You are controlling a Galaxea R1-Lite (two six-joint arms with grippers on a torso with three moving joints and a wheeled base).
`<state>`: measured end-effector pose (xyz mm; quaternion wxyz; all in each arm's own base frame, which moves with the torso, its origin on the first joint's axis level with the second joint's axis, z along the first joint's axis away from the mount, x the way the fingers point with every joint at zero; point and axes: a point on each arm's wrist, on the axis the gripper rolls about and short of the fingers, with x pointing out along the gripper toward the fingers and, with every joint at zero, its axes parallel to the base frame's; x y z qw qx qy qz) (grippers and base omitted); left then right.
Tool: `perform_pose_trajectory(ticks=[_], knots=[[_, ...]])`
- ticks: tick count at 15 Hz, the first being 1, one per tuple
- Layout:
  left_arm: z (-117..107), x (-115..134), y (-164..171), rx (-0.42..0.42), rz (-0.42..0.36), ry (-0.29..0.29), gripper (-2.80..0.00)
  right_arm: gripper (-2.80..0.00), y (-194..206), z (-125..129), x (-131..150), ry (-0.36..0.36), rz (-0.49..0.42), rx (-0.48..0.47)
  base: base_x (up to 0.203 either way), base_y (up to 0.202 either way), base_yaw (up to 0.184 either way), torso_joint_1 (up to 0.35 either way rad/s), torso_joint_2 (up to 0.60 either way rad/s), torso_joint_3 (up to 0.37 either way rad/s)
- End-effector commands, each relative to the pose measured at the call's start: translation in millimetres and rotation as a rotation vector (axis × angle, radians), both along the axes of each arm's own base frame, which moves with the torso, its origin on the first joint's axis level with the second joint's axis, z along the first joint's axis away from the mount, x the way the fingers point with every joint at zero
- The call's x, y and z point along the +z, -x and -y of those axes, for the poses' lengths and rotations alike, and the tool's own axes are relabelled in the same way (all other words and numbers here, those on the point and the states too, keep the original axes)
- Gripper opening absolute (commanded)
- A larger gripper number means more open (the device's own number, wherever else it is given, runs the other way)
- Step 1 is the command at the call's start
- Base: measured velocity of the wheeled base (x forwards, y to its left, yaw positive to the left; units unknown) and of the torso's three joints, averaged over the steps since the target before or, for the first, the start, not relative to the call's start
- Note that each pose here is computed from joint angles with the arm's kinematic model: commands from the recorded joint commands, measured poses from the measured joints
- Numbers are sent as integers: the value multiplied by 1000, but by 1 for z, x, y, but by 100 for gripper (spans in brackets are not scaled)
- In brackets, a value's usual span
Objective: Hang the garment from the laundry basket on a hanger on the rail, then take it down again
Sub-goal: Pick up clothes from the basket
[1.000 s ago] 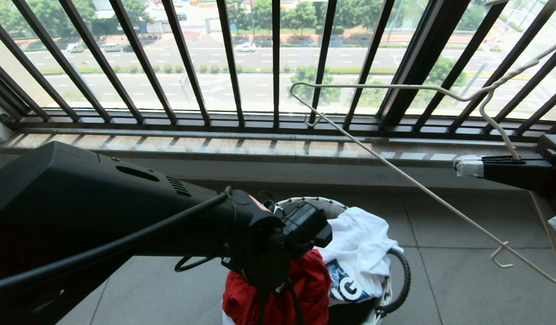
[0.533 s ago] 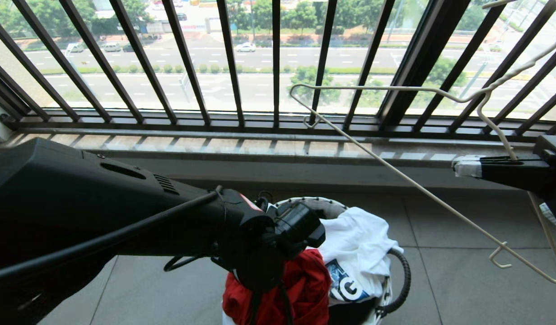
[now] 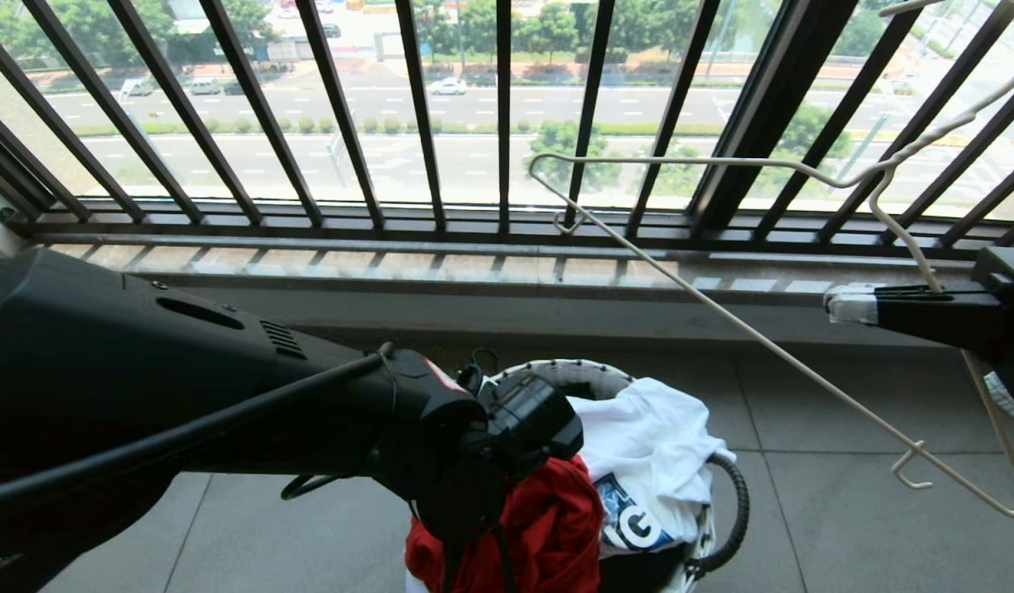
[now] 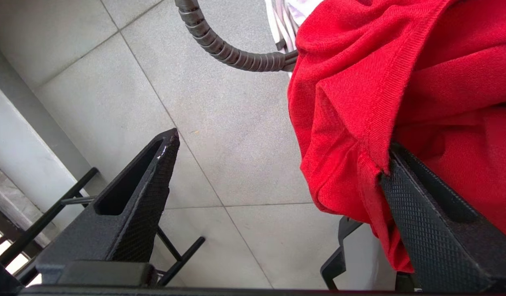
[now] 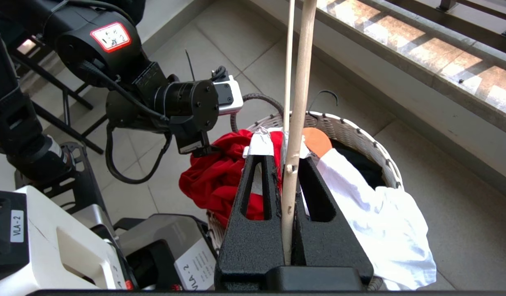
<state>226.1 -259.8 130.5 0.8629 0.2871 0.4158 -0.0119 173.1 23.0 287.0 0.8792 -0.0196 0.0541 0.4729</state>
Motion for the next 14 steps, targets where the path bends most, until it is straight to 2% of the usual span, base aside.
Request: perform_pose_trajectory(ticks=[1, 4, 11, 14], knots=[[2, -9, -3, 8, -4, -27, 0, -280, 0, 0, 0, 0, 0, 6, 0, 0, 0, 0, 0, 0], [3, -11, -4, 9, -7, -32, 0, -280, 0, 0, 0, 0, 0, 6, 0, 0, 0, 0, 0, 0], [9, -11, -8, 11, -4, -4, 0, -280, 0, 0, 0, 0, 0, 6, 0, 0, 0, 0, 0, 0], [14, -23, -13, 13, 1, -6, 0, -280, 0, 0, 0, 0, 1, 6, 0, 0, 0, 0, 0, 0]])
